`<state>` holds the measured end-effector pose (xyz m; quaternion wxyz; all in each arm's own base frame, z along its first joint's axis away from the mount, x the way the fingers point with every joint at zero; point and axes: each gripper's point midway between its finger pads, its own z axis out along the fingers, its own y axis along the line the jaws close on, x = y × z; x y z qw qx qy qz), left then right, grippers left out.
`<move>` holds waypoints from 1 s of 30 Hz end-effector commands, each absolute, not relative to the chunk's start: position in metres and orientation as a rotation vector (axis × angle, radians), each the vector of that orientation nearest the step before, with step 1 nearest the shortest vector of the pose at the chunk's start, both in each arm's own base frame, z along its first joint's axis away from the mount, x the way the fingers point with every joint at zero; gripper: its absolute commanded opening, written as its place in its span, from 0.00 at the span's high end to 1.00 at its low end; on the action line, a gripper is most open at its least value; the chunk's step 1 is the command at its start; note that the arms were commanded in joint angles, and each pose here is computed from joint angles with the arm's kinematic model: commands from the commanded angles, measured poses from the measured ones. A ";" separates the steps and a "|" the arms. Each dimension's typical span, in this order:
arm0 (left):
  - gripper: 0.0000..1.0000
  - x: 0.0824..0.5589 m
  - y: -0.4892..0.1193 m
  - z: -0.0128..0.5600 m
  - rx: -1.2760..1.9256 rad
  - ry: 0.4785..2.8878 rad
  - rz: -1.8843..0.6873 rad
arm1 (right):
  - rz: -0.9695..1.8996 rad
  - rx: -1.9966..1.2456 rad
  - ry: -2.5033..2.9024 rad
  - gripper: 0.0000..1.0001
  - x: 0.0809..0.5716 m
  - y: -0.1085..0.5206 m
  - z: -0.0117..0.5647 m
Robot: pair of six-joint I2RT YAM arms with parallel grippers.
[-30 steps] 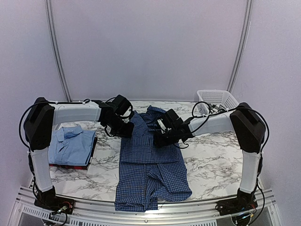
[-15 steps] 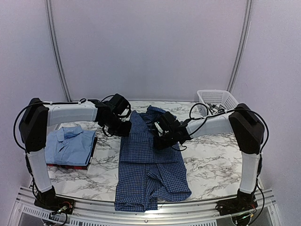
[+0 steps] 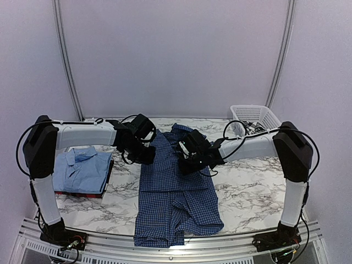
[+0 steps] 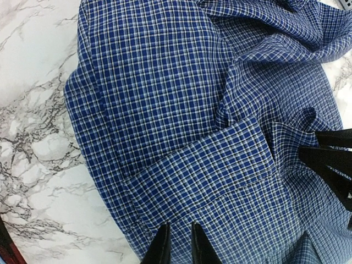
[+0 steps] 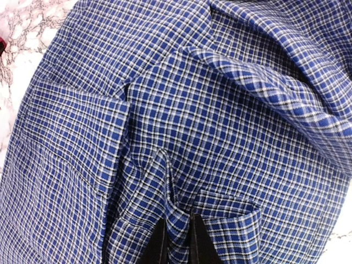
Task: Fold and stack the long sleeve shirts
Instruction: Flatten out the crumpled shirt at the center of the board.
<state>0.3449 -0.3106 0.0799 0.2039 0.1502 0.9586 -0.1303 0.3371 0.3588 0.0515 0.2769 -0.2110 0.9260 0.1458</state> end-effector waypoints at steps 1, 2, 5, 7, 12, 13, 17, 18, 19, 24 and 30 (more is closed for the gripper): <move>0.89 0.341 -0.312 0.081 0.427 2.670 -0.366 | 0.400 -0.557 2.475 0.93 0.332 0.359 0.063; 0.89 0.341 -0.310 0.079 0.424 2.671 -0.355 | 0.400 -0.557 2.474 0.94 0.332 0.359 0.064; 0.73 0.348 -0.297 0.080 0.375 2.648 -0.261 | 0.394 -0.556 2.473 0.96 0.332 0.358 0.065; 0.68 0.351 -0.292 0.078 0.373 2.642 -0.241 | 0.392 -0.554 2.470 0.97 0.333 0.358 0.066; 0.65 0.361 -0.300 0.059 0.447 2.659 -0.225 | 0.390 -0.547 2.466 0.98 0.334 0.357 0.068; 0.65 0.363 -0.301 0.056 0.459 2.662 -0.222 | 0.388 -0.548 2.468 0.98 0.333 0.358 0.067; 0.65 0.369 -0.301 0.044 0.446 2.695 -0.205 | 0.387 -0.541 2.467 0.98 0.332 0.356 0.068; 0.65 0.368 -0.301 0.040 0.439 2.703 -0.201 | 0.388 -0.537 2.468 0.98 0.332 0.355 0.069; 0.65 0.367 -0.300 0.038 0.436 2.709 -0.196 | 0.387 -0.536 2.468 0.98 0.332 0.355 0.069; 0.66 0.366 -0.297 0.033 0.424 2.719 -0.182 | 0.384 -0.540 2.470 0.98 0.332 0.355 0.067; 0.67 0.370 -0.295 0.031 0.424 2.709 -0.149 | 0.387 -0.538 2.465 0.98 0.333 0.356 0.069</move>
